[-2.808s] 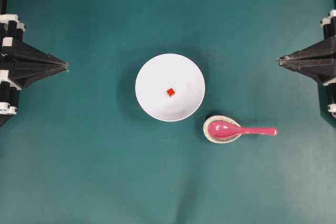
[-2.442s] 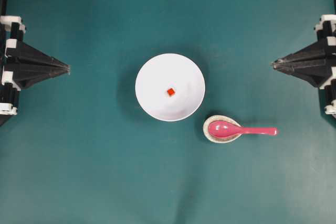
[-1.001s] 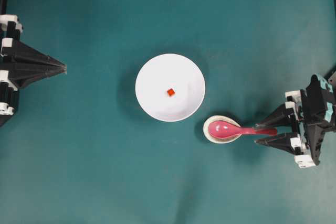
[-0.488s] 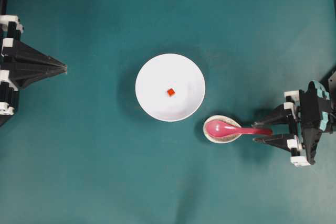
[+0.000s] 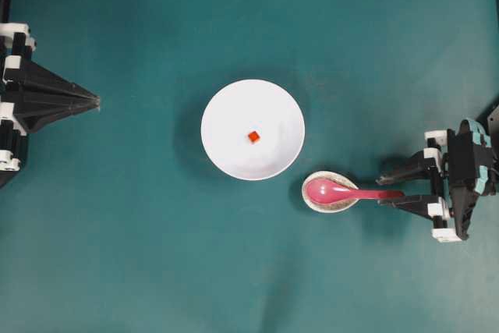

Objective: Grip the spoon and scoop the red block from the bowl with right arm.
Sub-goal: 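Close the right gripper on the pink spoon's handle end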

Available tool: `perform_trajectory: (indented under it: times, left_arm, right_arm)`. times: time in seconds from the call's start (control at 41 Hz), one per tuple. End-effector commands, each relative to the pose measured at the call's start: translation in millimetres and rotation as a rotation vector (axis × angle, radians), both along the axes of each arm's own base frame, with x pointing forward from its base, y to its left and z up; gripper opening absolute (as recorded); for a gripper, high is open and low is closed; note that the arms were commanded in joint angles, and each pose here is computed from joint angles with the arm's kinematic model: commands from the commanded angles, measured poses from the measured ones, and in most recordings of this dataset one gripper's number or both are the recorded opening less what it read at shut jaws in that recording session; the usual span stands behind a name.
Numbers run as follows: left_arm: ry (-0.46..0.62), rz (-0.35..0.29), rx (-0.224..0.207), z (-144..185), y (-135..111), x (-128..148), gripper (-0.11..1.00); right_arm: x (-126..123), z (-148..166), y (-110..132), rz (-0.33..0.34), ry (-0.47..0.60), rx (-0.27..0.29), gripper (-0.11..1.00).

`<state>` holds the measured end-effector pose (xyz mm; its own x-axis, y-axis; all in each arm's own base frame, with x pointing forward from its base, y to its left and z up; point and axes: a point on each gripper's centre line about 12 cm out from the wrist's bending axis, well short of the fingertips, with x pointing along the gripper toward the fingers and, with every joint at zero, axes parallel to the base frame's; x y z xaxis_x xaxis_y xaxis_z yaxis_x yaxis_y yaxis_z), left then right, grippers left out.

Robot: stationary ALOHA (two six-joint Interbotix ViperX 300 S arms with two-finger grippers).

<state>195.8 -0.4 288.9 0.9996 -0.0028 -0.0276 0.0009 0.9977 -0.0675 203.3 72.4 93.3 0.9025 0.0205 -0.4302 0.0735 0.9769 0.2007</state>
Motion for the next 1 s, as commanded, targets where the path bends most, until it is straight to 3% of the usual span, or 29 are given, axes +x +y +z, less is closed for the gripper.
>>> perform_trajectory:
  times: [0.0, 0.147, 0.464, 0.977]
  left_arm:
    - [-0.025, 0.003, 0.001, 10.0, 0.5, 2.5, 0.0]
    - [-0.026, 0.003, 0.0, 10.7, 0.5, 2.6, 0.0]
    - [0.011, 0.005, -0.055, 6.3, 0.6, 2.5, 0.0]
    - [0.012, 0.011, -0.057, 5.7, 1.8, 2.4, 0.0]
  right_arm:
    - [0.9, -0.2, 1.4, 0.002, -0.001, -0.002, 0.49]
    - [1.1, -6.6, 2.2, -0.002, 0.019, -0.008, 0.49]
    - [-2.9, -19.0, 4.5, -0.019, 0.023, 0.012, 0.49]
    - [-2.4, -14.2, 3.3, -0.025, -0.02, 0.02, 0.48]
